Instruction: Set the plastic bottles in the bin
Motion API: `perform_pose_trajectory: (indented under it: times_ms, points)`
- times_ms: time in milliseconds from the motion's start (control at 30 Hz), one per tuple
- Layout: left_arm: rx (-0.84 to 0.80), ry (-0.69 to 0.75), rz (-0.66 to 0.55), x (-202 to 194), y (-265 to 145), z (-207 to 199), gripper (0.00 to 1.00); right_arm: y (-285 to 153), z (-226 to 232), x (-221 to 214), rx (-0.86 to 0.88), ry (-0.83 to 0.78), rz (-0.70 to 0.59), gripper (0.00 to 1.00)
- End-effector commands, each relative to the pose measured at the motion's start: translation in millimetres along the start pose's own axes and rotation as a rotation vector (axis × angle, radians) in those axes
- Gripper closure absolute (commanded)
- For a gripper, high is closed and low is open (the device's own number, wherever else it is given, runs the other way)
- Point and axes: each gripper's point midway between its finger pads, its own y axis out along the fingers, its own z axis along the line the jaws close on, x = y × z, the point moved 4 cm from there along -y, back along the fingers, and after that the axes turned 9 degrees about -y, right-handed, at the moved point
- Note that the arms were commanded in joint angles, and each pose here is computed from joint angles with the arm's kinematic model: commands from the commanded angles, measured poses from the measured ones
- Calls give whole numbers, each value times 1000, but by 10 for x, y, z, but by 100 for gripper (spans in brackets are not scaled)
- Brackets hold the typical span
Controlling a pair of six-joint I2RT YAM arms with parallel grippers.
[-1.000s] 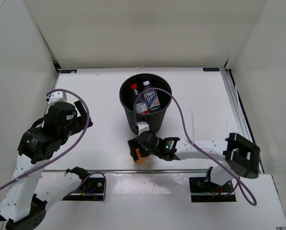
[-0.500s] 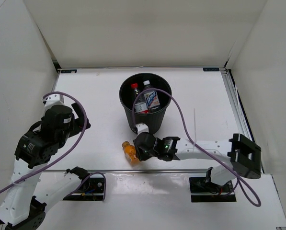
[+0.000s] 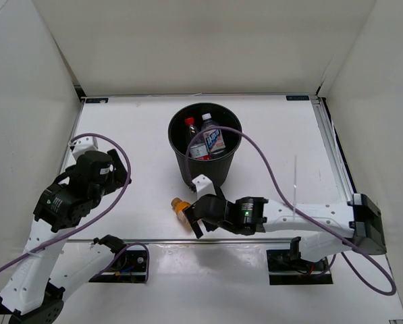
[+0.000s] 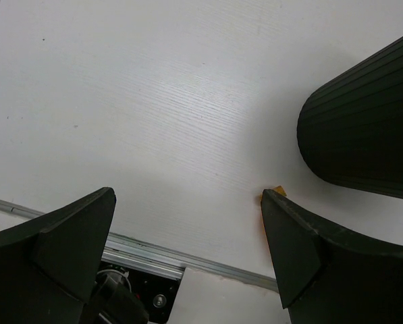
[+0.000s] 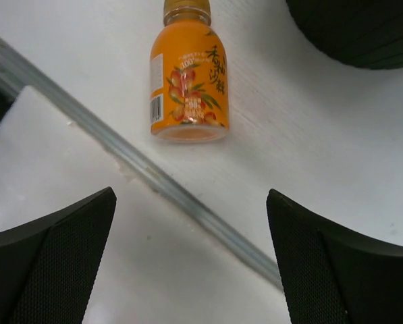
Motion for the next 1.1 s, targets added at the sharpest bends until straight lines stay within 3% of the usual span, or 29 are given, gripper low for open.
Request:
perform_pose_trajectory:
  times_ms: [0,133,333,600,700,800,900,967,1067]
  points:
    - [5,-15,-33,47,12,5,0,200,-19,162,-58,-108,-58,5]
    - [28,13,-11,11,-19,74,0,540,52,151,-50,-174,-35,4]
    - [28,36,1,36,-121,122,0,920,13,254,-72,-140,-56,4]
    - [22,69,45,-33,-187,183,0,1236,-93,278,-21,-128,-41,4]
    - [-14,54,46,-33,-247,176,0,1325,-132,208,-5,-120,-4,8]
    - [-21,54,53,-42,-250,168,0,1395,-163,-14,6,-101,58,15]
    - [-26,40,47,-23,-268,157,0,1369,-159,-252,36,-79,125,29]
    - [-32,22,42,-22,-285,163,0,1274,-180,-345,41,-62,160,48]
    - [-17,-5,27,-2,-278,171,0,1019,-130,-336,52,-75,159,62]
